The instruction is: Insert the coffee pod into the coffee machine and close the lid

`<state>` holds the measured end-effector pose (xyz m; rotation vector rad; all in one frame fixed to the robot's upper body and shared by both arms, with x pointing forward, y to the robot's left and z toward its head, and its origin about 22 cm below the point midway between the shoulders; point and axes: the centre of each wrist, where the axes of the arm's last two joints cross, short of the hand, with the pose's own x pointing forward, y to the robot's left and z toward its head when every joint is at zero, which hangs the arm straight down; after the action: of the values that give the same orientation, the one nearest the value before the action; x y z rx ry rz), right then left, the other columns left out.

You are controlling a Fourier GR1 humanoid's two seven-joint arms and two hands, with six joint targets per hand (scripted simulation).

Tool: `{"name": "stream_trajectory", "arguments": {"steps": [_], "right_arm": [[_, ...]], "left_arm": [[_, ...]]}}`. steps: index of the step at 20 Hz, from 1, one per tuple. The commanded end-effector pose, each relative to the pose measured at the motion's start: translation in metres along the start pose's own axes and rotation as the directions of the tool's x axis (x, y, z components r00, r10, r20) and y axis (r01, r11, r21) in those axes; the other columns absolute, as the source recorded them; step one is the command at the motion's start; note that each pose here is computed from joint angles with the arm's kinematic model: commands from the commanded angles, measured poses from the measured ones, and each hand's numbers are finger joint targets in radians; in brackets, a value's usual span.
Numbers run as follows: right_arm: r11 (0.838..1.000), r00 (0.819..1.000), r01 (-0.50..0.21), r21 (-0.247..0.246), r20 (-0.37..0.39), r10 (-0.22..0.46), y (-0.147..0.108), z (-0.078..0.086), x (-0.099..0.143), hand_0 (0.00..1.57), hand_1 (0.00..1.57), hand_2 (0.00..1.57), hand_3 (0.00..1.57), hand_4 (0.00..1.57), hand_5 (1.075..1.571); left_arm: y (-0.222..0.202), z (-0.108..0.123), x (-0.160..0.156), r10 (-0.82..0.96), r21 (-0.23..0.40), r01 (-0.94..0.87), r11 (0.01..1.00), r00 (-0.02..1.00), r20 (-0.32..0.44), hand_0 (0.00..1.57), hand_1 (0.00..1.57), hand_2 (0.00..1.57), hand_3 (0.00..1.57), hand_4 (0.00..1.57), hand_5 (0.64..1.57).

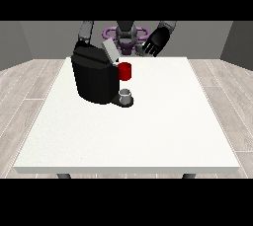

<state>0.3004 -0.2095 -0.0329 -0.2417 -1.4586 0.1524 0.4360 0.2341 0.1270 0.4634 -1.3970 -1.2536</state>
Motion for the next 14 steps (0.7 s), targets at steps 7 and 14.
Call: {"name": "stream_trajectory", "arguments": {"steps": [7,14], "right_arm": [[1.000,0.989,0.003,0.006,0.145,-0.004,0.010,-0.017,0.050,0.00,0.00,0.00,0.00,0.00,1.571],[0.999,0.975,-0.015,0.031,0.220,0.008,-0.008,-0.018,0.086,0.00,0.00,0.00,0.00,0.00,1.571]], "left_arm": [[0.080,0.002,0.033,0.065,0.141,-0.065,0.988,0.998,0.004,1.27,1.27,1.30,1.27,0.49,1.571],[0.119,0.021,0.019,0.016,0.214,-0.003,0.977,0.998,-0.058,1.25,1.25,1.30,1.25,0.48,1.571]]}}
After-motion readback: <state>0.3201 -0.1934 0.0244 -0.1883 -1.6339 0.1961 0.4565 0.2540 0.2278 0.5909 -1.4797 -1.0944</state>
